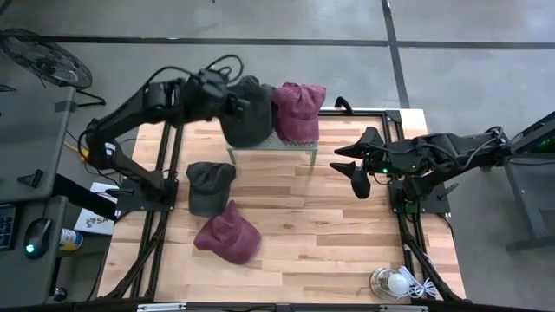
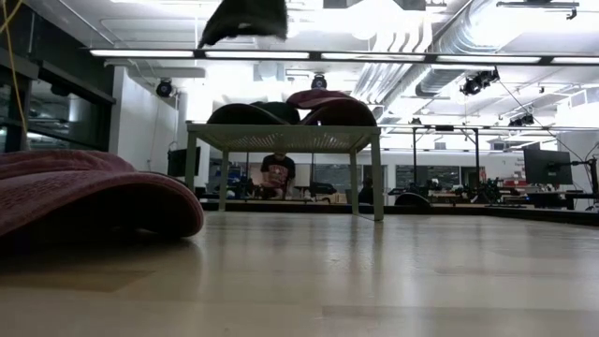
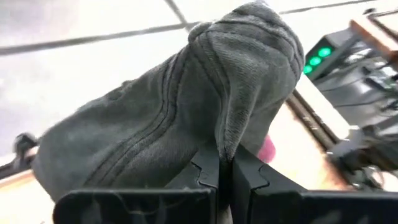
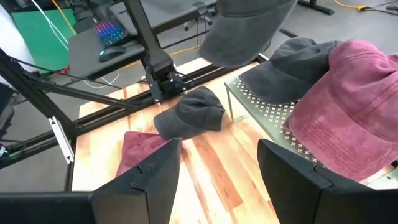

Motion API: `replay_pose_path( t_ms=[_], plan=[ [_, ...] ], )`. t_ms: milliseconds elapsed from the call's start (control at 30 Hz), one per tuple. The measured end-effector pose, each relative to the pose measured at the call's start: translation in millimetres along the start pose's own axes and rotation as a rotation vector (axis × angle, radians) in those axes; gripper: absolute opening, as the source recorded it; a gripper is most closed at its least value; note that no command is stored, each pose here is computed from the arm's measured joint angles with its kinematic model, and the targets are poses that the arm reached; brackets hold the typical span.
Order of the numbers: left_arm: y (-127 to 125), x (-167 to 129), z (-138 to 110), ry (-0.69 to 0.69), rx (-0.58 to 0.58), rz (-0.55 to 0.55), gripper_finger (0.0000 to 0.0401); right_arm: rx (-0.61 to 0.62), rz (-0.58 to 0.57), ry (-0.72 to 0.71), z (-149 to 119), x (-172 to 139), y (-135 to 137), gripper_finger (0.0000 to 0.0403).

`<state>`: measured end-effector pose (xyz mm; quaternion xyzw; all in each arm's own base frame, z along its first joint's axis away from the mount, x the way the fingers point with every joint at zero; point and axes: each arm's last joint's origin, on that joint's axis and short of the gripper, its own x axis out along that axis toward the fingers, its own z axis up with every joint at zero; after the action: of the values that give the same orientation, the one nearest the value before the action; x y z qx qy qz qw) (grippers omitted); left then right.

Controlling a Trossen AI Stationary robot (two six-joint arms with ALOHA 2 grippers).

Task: Pick & Place hat
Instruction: Stack the right black cap on top of the black cap on the shelf

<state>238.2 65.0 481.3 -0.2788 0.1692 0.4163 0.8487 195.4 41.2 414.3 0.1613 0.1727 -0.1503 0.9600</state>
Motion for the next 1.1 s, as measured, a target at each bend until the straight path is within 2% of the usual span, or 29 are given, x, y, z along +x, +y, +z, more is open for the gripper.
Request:
replay_pose_path(
  t_ms=[233, 633, 867, 1100],
  plan=[
    [15, 26, 16, 0.041, 0.002, 0.004, 0.0003, 0.011, -0.013, 0.010, -2, 2, 0, 0.0207],
    [24, 78, 19, 0.152, 0.021, 0.045, 0.0003, 0.016, -0.029, 0.012, -3, 3, -1, 0.0207],
    [24, 92, 17, 0.187, 0.040, 0.049, 0.0003, 0.028, -0.040, 0.014, -3, 3, -1, 0.0207],
    [30, 99, 17, 0.202, 0.044, 0.104, 0.0003, 0.031, -0.053, 0.007, -3, 3, -2, 0.0207]
  ],
)
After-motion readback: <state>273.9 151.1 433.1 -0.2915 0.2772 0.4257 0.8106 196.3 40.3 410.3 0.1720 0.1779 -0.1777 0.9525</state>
